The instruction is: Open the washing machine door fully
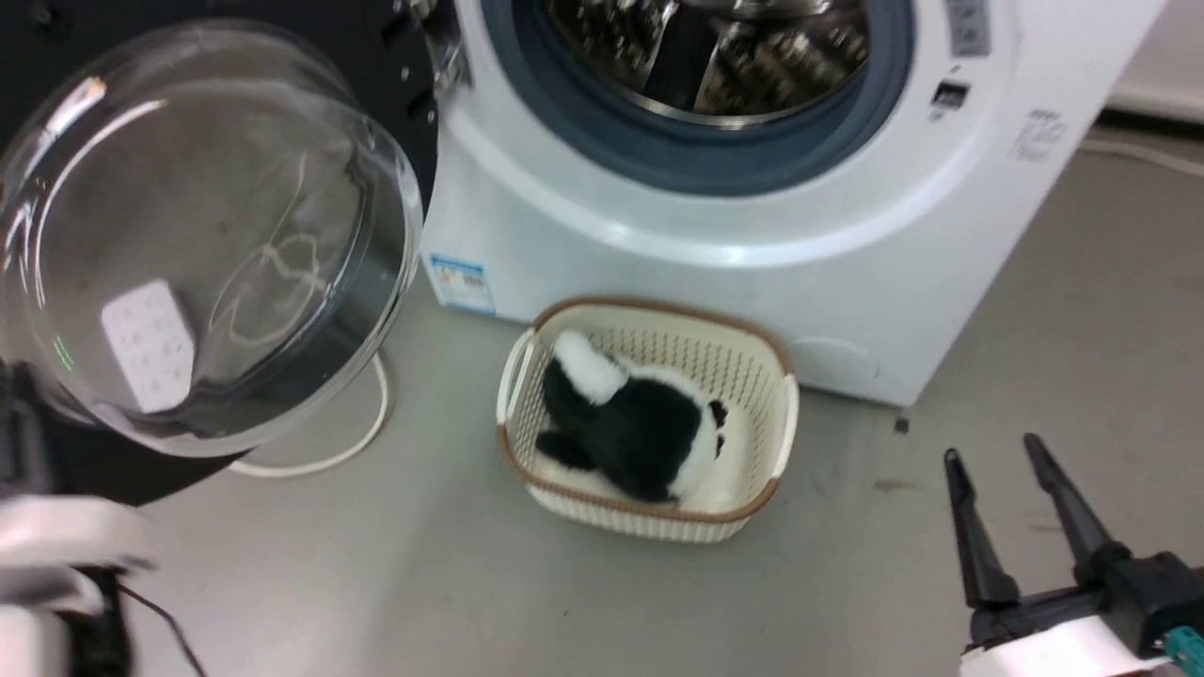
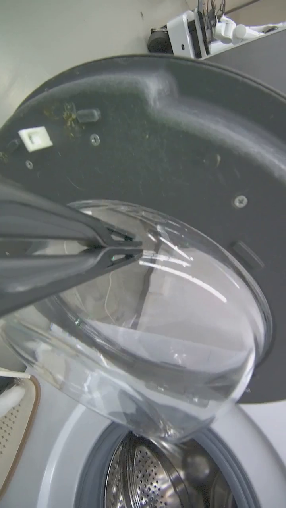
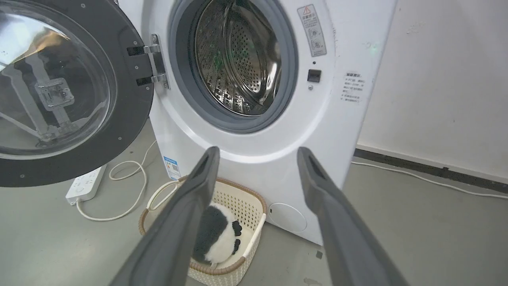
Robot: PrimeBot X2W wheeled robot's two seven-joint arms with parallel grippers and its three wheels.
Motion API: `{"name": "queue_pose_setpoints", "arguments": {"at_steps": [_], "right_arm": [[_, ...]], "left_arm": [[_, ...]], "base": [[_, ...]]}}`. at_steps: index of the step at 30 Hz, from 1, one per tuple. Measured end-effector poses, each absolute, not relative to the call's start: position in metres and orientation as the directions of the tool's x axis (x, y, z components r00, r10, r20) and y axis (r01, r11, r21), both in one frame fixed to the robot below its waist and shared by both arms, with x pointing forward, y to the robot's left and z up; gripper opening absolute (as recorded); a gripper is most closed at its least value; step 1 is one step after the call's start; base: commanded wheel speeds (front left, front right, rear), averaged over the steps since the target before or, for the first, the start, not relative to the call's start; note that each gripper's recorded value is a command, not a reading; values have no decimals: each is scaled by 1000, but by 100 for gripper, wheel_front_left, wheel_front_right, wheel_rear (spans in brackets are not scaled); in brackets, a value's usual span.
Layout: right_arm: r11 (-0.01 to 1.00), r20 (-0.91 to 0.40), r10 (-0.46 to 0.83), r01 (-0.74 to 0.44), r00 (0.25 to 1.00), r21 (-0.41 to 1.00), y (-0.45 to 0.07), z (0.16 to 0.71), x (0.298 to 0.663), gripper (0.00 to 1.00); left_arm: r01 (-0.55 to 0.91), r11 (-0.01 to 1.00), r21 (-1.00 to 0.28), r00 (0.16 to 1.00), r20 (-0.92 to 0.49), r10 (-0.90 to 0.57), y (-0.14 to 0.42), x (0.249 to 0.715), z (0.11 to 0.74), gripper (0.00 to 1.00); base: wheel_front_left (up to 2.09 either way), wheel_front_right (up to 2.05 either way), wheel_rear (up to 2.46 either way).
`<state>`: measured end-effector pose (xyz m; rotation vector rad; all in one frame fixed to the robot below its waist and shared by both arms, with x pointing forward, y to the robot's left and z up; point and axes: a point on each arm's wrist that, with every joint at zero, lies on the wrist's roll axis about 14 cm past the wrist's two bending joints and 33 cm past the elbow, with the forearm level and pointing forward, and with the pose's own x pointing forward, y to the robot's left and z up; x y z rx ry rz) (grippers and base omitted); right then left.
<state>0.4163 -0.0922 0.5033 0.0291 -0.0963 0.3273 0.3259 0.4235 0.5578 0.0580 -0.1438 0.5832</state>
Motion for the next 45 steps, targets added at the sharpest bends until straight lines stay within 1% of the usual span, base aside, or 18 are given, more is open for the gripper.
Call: {"name": "queue_pose_setpoints", "arguments": {"at_steps": [6,12,13,14,15,16,18,19,20,21,25,33,45], "right_arm": [[964,173,264,-260,949,-48,-115,534,404,100],[979,210,200,-188,957,-77,-141,550,384,100],[982,217,184,-170,959,-79,-147,552,377,100],[982,217,184,-170,959,-79,-147,552,377,100],[984,219,175,-162,960,-79,-150,553,373,100],[985,222,166,-153,961,-76,-153,554,370,100],[989,224,142,-132,964,-61,-161,554,361,100],[989,224,142,-132,964,-61,-161,554,361,100],[991,225,134,-124,965,-55,-163,555,358,100],[992,222,126,-118,967,-50,-165,553,354,100],[993,209,117,-110,971,-45,-168,549,350,100],[994,187,110,-106,976,-31,-170,542,349,100],[993,180,114,-112,977,-23,-168,539,350,100]], "left_arm": [[-413,909,-49,877,249,412,343,332,574,0],[-261,959,-106,930,239,280,273,336,565,0],[-220,968,-121,942,232,243,256,337,561,0],[-220,968,-121,942,232,243,256,337,561,0],[-204,970,-131,947,226,230,249,337,559,43],[-189,972,-142,952,216,216,242,338,556,100],[-142,979,-144,969,181,167,224,339,544,100],[-142,979,-144,969,181,167,224,339,544,100],[-115,984,-134,976,169,136,214,340,540,100],[-67,988,-141,989,124,85,196,340,526,100],[-21,993,-115,996,80,31,177,338,511,100],[-1,996,-94,998,63,7,170,339,505,100],[-18,997,-80,998,55,23,175,339,503,100]], "base": [[0,0,0],[0,0,0],[0,0,0],[0,0,0],[0,0,0],[0,0,0],[0,0,0],[0,0,0],[0,0,0],[0,0,0],[0,0,0],[0,0,0],[0,0,0]]}}
